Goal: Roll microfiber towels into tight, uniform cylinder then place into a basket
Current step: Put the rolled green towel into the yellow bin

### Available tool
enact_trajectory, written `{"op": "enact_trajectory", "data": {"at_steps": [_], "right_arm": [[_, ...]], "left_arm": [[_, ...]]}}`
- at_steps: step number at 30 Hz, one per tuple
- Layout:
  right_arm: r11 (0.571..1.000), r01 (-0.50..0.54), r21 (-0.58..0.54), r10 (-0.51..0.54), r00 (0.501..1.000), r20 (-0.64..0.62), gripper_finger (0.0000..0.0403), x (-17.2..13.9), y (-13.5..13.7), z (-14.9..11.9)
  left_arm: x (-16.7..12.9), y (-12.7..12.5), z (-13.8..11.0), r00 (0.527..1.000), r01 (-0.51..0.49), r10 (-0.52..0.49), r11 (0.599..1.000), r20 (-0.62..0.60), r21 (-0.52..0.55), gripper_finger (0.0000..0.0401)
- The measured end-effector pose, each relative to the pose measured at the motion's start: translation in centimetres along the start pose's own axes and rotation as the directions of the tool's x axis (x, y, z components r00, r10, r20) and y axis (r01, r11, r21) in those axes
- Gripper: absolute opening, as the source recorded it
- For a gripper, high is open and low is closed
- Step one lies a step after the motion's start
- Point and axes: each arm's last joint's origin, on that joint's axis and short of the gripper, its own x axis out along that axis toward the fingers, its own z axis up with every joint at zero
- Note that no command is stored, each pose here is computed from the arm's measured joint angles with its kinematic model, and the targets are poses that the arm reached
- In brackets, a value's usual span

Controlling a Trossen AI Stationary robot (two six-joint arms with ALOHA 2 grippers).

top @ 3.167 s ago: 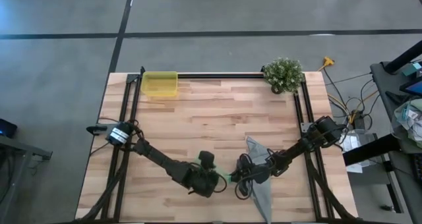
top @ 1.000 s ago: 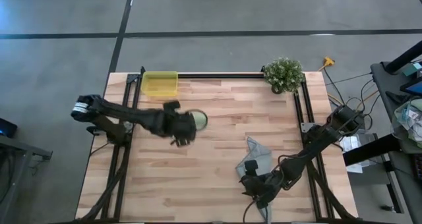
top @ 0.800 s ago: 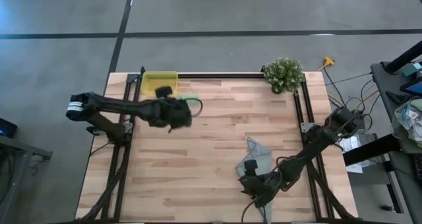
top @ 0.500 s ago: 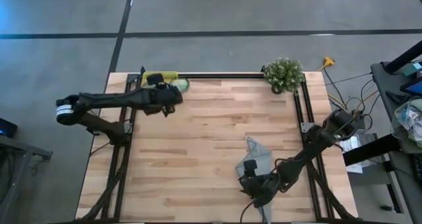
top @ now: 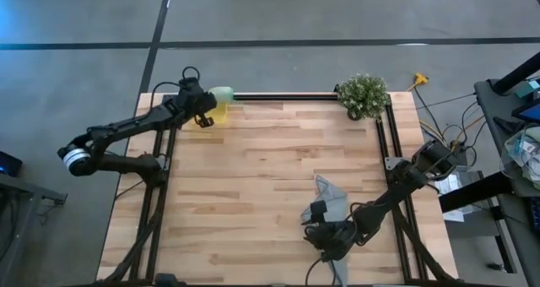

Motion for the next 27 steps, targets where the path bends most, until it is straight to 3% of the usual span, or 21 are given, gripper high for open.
{"op": "enact_trajectory", "data": {"at_steps": [7, 15, 27], "right_arm": [[0.999, 0.025, -0.026, -0.025, 1.000, -0.008, 0.0209, 0.4, -0.8, 0.1], [0.999, 0.028, -0.037, -0.028, 1.000, -0.013, 0.0209, 0.4, -0.9, 0.1], [0.999, 0.028, -0.041, -0.028, 1.000, -0.014, 0.0209, 0.5, -0.9, 0.1]], "left_arm": [[2.4, -1.2, -1.9, 0.993, 0.084, -0.080, 0.996, -0.082, 0.044, 0.0027], [3.0, -1.7, -2.3, 0.989, 0.142, -0.141, 0.989, -0.045, 0.033, 0.0027], [2.7, -1.5, -3.5, 0.986, 0.104, -0.104, 0.995, -0.128, -0.006, 0.0027]]}}
